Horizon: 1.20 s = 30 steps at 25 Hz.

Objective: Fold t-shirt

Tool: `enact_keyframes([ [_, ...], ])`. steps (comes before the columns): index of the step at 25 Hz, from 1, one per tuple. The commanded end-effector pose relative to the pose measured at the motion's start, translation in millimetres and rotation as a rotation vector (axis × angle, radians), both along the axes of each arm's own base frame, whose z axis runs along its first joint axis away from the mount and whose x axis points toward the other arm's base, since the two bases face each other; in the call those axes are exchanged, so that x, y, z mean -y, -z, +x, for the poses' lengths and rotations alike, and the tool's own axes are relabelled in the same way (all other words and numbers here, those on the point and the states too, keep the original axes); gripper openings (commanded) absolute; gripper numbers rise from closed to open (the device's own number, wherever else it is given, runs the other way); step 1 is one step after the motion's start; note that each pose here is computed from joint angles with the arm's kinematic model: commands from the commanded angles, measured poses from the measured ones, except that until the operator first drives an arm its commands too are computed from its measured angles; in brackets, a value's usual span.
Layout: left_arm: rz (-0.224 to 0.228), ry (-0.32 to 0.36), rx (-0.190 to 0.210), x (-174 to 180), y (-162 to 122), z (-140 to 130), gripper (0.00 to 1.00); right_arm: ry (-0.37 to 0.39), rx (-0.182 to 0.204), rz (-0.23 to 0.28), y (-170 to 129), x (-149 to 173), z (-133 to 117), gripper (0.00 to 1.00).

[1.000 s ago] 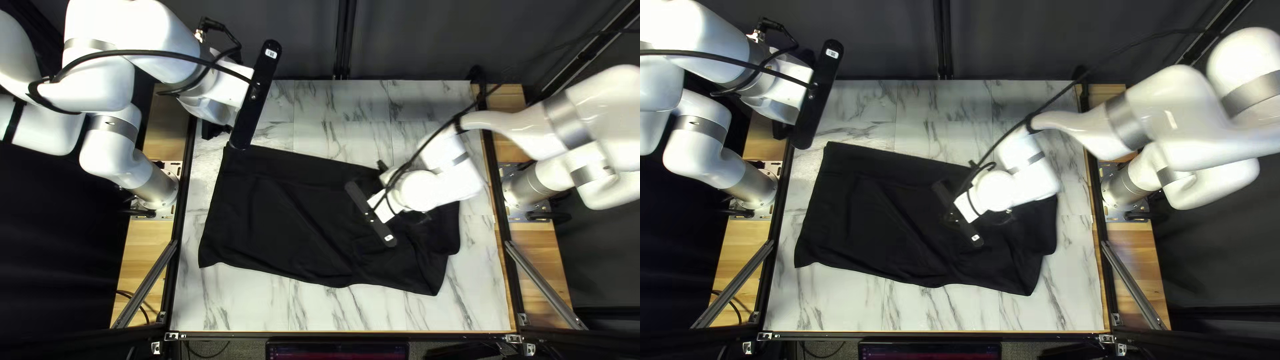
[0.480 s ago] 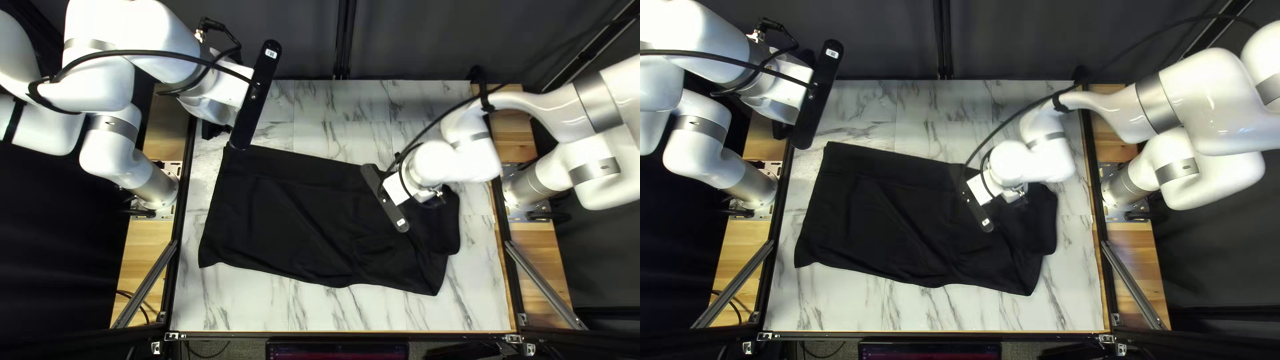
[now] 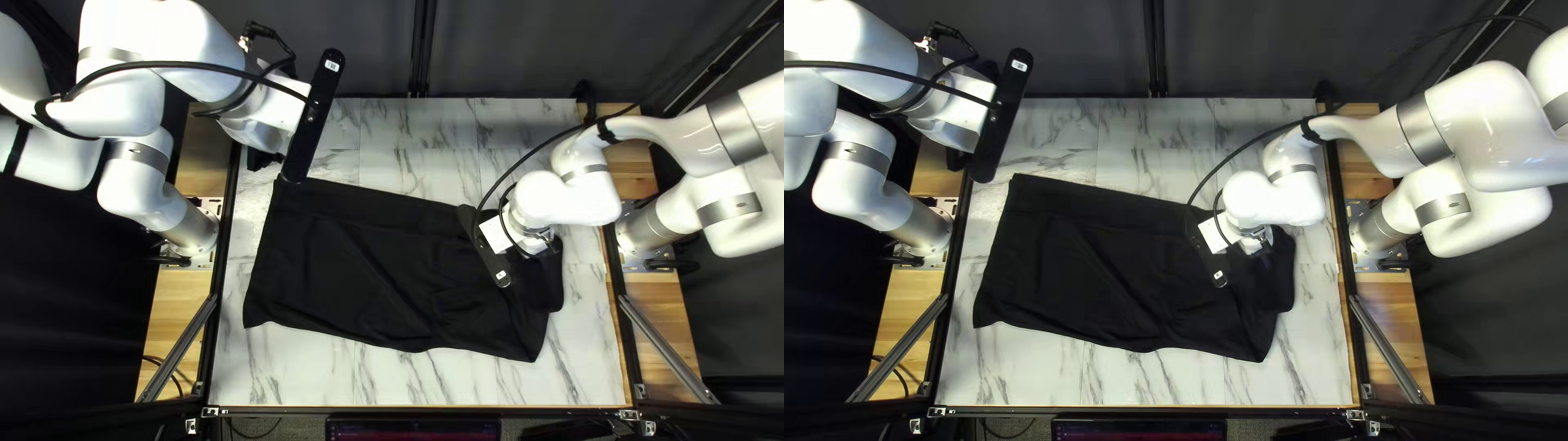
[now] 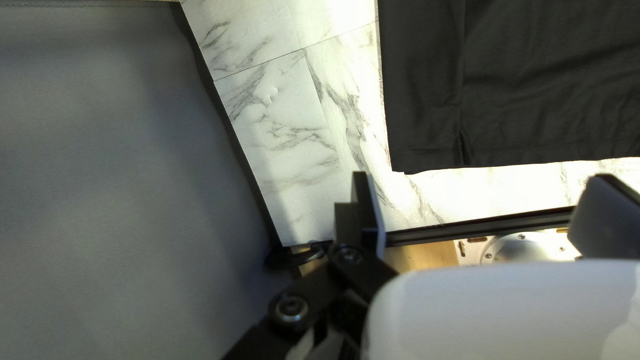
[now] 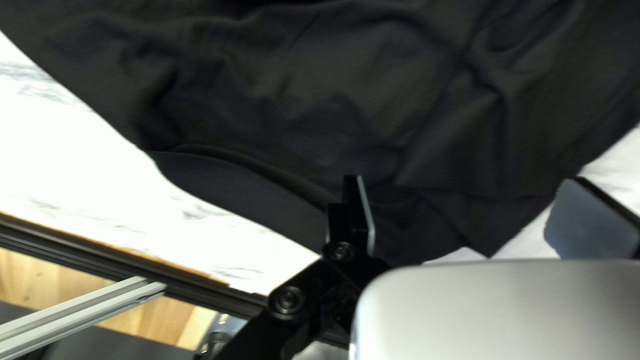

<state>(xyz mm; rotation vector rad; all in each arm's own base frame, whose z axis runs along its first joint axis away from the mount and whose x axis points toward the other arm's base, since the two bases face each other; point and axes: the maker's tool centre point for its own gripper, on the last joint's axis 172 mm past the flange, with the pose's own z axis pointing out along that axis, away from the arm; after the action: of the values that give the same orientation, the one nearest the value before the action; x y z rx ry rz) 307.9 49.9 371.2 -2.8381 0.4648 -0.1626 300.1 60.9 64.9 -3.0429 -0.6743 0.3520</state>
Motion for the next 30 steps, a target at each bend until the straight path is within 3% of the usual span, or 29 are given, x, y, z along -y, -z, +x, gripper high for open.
enact_keyframes([
  [1,0.0,0.0,0.0,0,0,0,1.0,0.015,-0.01,-0.017,13,-1,-3,0.0],
  [3,0.0,0.0,0.0,0,0,0,1.0,0.024,-0.006,-0.033,18,1,-4,0.0],
  [11,0.0,0.0,0.0,0,0,0,1.0,0.101,0.032,-0.179,8,-9,-8,0.0],
  [19,0.0,0.0,0.0,0,0,0,1.0,0.111,0.036,-0.211,7,-22,-14,0.0],
  [21,0.0,0.0,0.0,0,0,0,1.0,0.106,0.043,-0.209,9,-20,-11,0.83],
  [22,0.0,0.0,0.0,0,0,0,1.0,0.103,0.045,-0.208,10,-19,-10,1.0],
  [30,0.0,0.0,0.0,0,0,0,1.0,0.103,0.066,-0.215,12,-5,-7,1.0],
])
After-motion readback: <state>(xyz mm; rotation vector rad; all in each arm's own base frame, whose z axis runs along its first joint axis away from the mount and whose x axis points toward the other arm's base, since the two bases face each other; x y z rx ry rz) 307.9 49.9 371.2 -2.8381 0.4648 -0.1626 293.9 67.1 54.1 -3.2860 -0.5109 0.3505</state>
